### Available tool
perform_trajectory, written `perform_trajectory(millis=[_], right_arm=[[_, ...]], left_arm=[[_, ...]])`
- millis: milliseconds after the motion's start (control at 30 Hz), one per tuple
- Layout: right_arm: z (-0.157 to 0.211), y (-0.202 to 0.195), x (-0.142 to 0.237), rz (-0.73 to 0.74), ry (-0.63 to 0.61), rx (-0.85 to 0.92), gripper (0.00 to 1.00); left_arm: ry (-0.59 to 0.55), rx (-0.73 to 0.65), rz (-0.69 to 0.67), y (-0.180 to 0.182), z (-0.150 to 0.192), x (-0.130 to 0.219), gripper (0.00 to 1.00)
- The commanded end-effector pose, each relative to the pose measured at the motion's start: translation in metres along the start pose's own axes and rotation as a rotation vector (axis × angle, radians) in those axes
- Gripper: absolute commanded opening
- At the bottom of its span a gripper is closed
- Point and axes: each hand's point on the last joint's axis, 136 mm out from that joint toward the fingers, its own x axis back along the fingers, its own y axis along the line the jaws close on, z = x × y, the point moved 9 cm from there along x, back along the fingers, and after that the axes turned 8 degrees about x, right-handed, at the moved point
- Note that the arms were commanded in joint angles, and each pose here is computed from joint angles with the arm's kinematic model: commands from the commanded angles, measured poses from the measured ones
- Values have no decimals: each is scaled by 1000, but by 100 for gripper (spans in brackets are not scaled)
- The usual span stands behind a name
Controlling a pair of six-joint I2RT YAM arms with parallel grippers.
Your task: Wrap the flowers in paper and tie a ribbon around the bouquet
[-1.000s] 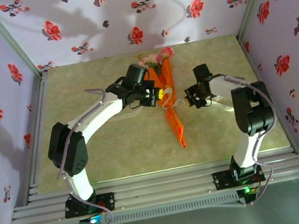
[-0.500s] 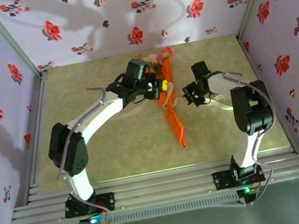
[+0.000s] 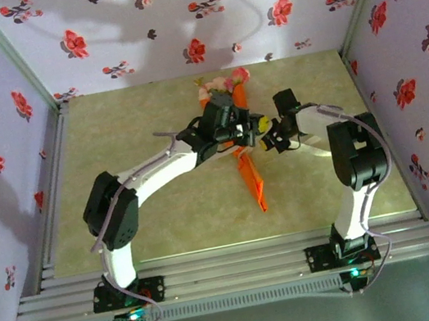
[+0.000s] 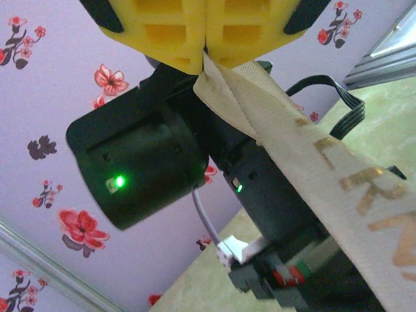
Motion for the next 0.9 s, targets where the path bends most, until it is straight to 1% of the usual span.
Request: perform_trajectory(millis=[0, 133, 233, 300, 400, 467, 567, 700, 800, 867], right_arm=[[0, 6, -5, -32, 22, 3, 1], [0, 5, -5, -28, 21, 1, 1], [1, 4, -2, -29, 28, 0, 7], [2, 2, 7, -16, 12, 1, 16], [-2, -1, 37, 10, -72, 27, 35], [-8, -7, 58, 40, -132, 39, 42], [-24, -26, 86, 89, -203, 25, 45], [-61, -55, 111, 148, -281, -13, 45], [-90, -68, 119, 248, -328, -7, 44], [-105, -74, 118, 310, -331, -19, 44]], left_arm=[[18, 91, 69, 9, -1, -16, 0], [21, 119, 115, 17, -2, -18, 0], [-3, 135, 137, 23, -10, -11, 0], [-18, 137, 141, 25, -16, -4, 0], [-43, 138, 150, 26, -25, 6, 0], [-48, 139, 150, 26, -28, 10, 0], [-43, 136, 146, 25, -28, 12, 0], [-31, 142, 133, 26, -28, 12, 0], [-25, 144, 131, 26, -28, 11, 0], [-21, 142, 131, 24, -28, 12, 0]])
